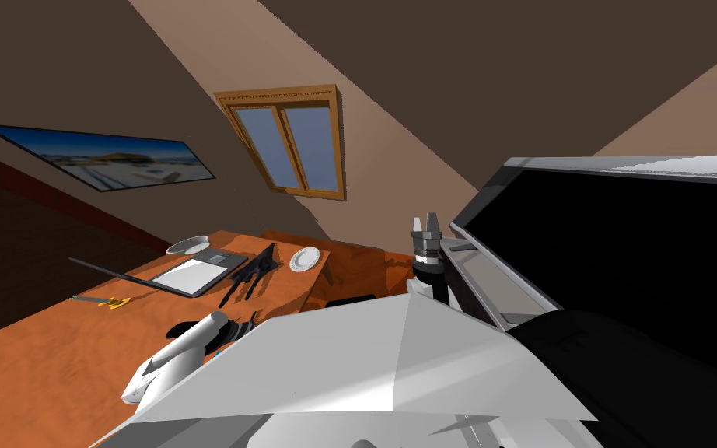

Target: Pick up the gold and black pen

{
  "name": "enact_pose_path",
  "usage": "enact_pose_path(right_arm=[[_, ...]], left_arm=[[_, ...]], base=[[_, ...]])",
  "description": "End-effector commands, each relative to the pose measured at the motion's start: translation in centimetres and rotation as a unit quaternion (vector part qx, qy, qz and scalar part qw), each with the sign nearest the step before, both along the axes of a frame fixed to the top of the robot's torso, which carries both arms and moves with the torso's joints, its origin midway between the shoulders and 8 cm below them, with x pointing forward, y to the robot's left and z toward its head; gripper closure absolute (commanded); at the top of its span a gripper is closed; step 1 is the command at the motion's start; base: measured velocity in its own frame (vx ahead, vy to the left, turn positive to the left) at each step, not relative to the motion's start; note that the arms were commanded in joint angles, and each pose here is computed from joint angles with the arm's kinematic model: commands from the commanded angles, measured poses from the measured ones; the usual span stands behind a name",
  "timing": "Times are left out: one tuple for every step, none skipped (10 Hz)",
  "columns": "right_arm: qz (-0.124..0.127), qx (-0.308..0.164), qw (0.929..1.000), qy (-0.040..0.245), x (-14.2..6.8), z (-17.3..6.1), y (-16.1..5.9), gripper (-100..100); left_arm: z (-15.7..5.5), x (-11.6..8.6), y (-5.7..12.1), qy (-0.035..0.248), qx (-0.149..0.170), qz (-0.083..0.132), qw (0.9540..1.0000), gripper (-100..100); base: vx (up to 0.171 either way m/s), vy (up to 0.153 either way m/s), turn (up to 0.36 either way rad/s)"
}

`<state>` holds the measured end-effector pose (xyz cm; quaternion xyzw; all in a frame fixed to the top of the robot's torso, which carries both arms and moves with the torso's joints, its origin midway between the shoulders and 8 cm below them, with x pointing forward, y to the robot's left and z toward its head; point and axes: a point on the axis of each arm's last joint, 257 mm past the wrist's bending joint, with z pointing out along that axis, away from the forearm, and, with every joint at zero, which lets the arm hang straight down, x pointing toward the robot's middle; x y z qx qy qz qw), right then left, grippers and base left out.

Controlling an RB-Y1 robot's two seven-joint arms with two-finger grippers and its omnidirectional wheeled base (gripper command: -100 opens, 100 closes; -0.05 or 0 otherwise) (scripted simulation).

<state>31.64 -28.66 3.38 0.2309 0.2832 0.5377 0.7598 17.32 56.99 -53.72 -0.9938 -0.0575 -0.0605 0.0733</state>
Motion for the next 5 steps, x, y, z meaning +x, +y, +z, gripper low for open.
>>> enact_pose_path(right_arm=[[0.000,0.000,1.0000,0.000,0.00,0.00,0.00,0],[0.000,0.000,1.0000,0.000,0.00,-0.01,0.00,0],[0.000,0.000,1.0000,0.000,0.00,0.00,0.00,0],[0.000,0.000,1.0000,0.000,0.00,0.00,0.00,0],[0.000,0.000,1.0000,0.000,0.00,0.00,0.00,0]], left_arm=[[0.90,-0.14,0.55,0.001,0.000,-0.008,1.0000,100],[1.39,-0.18,0.85,0.001,0.000,-0.012,0.9999,100],[1.89,-0.21,1.14,0.001,0.000,-0.016,0.9999,100],[1.68,-0.26,1.08,0.000,0.001,-0.013,0.9999,100],[1.72,-0.30,1.05,0.001,0.000,-0.014,0.9999,0]], base=[[0.042,-0.041,0.125],[0.075,-0.084,0.151],[0.065,-0.084,0.085],[0.025,-0.035,0.017],[0.005,-0.008,-0.003]])
